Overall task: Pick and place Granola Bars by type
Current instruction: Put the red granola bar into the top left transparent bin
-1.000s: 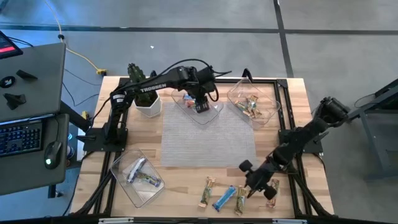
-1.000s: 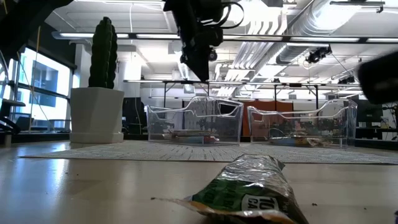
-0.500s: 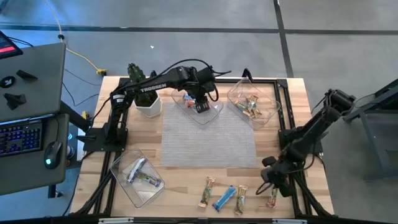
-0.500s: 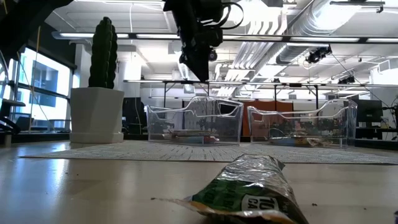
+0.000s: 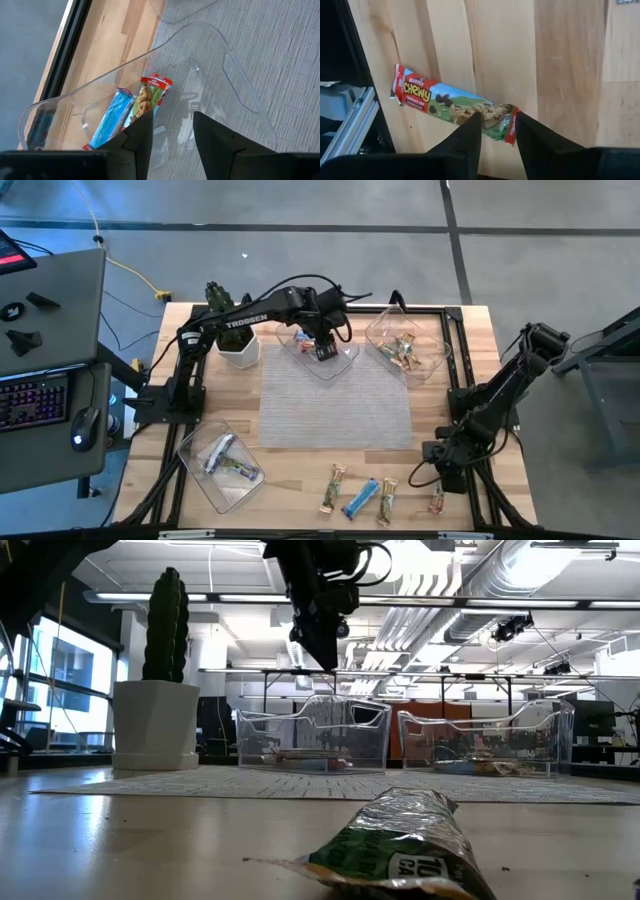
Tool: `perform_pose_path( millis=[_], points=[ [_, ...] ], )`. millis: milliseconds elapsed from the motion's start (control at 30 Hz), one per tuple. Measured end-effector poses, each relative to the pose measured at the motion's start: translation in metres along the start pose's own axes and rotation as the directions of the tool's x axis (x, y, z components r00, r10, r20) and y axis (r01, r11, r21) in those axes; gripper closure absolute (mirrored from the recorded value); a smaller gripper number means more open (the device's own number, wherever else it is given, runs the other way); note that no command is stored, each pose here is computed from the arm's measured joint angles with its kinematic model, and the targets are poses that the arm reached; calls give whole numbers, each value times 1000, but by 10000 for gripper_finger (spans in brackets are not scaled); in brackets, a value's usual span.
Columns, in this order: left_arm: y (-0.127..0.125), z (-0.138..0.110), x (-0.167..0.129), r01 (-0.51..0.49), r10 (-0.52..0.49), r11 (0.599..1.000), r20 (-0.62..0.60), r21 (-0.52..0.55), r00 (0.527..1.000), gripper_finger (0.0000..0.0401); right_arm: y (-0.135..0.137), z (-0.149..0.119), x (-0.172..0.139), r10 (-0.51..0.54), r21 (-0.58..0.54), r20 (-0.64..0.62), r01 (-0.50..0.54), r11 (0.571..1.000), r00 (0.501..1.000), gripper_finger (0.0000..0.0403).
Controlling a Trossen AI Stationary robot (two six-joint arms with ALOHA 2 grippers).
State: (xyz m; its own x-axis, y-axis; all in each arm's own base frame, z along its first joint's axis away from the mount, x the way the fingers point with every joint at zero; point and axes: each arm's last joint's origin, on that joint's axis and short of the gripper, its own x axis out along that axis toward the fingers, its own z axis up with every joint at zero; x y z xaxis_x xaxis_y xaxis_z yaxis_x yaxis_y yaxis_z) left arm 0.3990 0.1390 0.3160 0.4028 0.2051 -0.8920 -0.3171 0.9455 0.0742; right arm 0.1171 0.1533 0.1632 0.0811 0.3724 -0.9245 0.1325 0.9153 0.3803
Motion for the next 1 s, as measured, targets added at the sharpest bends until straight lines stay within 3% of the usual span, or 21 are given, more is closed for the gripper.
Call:
perform_pose_path(
  millis=[233,333,400,467,533,733,867,1000],
  points=[
    [0,0,0,-2,2,1000,0,4,1000,268,1,1,0,8,10,15,-8,1000,1000,299],
    [0,0,0,-2,2,1000,0,6,1000,268,8,0,1,51,-135,60,-42,990,997,299],
    [0,0,0,-2,2,1000,0,7,1000,268,17,-3,1,100,-334,101,-60,941,990,299],
    [0,0,0,-1,1,1000,-1,7,1000,268,24,-6,2,138,-520,144,-43,853,980,299],
    [0,0,0,-1,1,1000,-1,7,1000,268,29,-10,2,162,-627,168,-21,779,972,299],
    [0,0,0,-2,2,1000,-1,4,1000,268,34,-22,3,191,-684,101,-71,726,976,299],
    [0,0,0,-1,1,1000,0,-24,1000,268,39,-23,2,229,-757,124,-58,651,965,299],
    [0,1,0,0,1,999,13,-52,1000,268,39,-20,1,213,-831,211,60,553,954,301]
  ],
)
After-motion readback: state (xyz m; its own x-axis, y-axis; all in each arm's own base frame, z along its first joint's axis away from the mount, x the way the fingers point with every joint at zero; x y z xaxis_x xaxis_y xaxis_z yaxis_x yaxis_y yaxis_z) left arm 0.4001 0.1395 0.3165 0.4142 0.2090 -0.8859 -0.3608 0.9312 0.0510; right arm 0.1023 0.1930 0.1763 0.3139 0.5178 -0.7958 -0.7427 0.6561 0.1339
